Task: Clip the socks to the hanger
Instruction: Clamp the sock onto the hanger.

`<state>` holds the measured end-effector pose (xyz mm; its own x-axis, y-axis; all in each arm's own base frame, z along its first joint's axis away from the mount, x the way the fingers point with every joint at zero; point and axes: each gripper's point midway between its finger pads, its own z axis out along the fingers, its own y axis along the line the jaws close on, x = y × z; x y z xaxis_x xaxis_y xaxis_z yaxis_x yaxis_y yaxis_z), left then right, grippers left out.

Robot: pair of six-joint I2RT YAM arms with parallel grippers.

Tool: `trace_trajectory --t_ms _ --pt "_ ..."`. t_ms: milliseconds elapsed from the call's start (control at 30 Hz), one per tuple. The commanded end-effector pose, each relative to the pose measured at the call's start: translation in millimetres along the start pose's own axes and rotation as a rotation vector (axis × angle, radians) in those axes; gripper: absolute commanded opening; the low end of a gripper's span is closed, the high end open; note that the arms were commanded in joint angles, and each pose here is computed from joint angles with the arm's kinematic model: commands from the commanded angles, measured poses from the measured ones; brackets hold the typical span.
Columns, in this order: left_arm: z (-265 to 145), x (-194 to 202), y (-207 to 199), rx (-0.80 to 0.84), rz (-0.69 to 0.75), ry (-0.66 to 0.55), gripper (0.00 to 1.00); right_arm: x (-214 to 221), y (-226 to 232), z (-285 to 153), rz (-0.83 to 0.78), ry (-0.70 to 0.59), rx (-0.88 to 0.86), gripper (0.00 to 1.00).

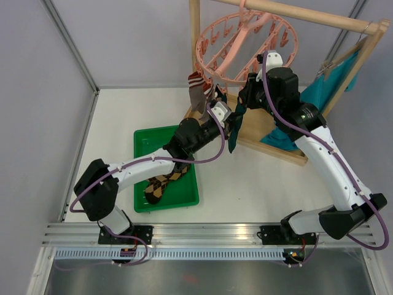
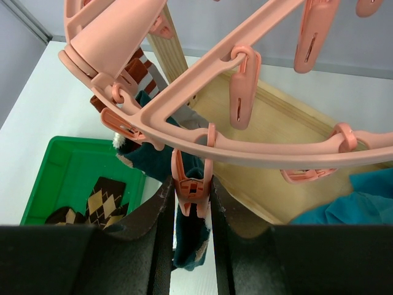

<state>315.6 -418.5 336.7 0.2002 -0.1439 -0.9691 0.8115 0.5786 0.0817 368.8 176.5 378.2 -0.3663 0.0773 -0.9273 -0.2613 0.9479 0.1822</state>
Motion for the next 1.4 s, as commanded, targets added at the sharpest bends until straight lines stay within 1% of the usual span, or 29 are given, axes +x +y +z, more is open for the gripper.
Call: trace_trajectory --t_ms 0,300,633,867,1367 --pt "9.9 -23.6 -0.8 0.012 0.034 -0.057 0.02 -5.4 0.6 -3.1 0.006 -0.004 0.008 0.00" --pt "8.5 -11.3 -3.2 0.019 0.017 -0.029 0.02 -10.5 0.0 -7.7 0.006 -0.016 0.011 0.00" --pt "12.7 -13.8 -9.8 0.035 0.015 -0.024 0.02 -7.6 -0.6 -8.1 0.002 -0.012 0.012 0.00" --pt "17.0 -8.8 -13.2 0.045 0.016 -0.007 0.02 -9.5 -0.5 -10.1 -0.001 -0.016 0.011 0.00" --pt "16.4 -20.1 -10.0 0.022 0.022 -0.025 0.02 -5.2 -4.7 -11.6 -0.010 -0.009 0.027 0.00"
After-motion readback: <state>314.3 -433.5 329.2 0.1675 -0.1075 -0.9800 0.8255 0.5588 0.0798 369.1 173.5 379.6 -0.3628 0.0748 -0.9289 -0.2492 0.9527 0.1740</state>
